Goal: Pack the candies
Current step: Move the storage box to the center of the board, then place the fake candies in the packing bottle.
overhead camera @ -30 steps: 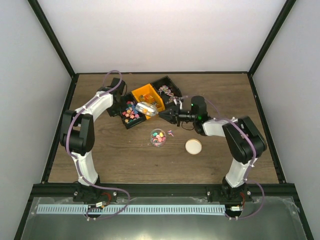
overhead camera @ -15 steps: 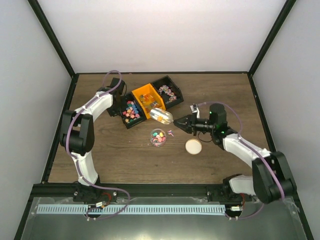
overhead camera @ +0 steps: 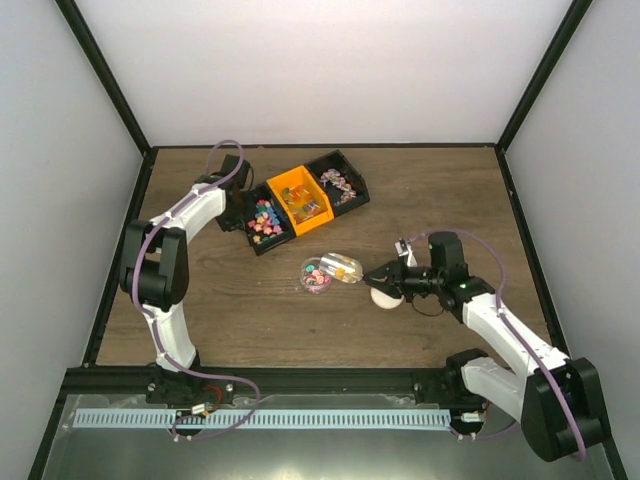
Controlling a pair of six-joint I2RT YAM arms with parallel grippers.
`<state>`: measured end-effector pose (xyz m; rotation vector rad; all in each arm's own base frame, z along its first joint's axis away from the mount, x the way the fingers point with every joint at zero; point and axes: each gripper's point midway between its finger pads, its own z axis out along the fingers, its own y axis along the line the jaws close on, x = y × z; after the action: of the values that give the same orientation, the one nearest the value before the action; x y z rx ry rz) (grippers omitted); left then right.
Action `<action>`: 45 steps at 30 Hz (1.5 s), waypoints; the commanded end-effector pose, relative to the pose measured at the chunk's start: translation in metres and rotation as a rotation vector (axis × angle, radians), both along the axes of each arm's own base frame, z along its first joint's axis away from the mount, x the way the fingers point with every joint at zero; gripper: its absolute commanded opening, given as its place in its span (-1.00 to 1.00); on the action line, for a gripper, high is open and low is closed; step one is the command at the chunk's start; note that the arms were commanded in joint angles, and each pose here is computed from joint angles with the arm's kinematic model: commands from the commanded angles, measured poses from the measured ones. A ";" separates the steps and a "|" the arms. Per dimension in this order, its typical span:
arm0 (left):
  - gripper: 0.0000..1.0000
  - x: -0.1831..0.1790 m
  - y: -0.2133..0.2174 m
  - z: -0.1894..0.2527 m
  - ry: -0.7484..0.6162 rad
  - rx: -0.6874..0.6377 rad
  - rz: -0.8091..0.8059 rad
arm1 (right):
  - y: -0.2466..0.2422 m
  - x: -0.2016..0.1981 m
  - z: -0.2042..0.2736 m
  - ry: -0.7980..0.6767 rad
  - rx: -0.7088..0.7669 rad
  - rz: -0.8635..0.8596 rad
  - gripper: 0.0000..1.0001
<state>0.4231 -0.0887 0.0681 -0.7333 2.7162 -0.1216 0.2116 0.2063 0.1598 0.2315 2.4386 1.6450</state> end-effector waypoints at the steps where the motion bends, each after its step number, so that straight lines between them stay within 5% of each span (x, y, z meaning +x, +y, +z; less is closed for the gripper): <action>1: -0.92 -0.052 -0.007 -0.076 0.274 -0.026 -0.031 | -0.006 0.003 -0.002 -0.022 -0.085 0.002 -0.99; 32: -0.92 -0.055 -0.004 -0.082 0.283 -0.037 -0.028 | 0.013 0.017 0.009 -0.078 -0.590 0.107 -0.99; 45: -0.92 -0.057 -0.001 -0.082 0.286 -0.051 -0.021 | 0.009 0.028 0.037 -0.125 -0.510 0.039 -0.99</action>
<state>0.4305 -0.0963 0.0645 -0.7289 2.7047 -0.2305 0.2283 0.2207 0.1661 -0.0348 2.7818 0.8928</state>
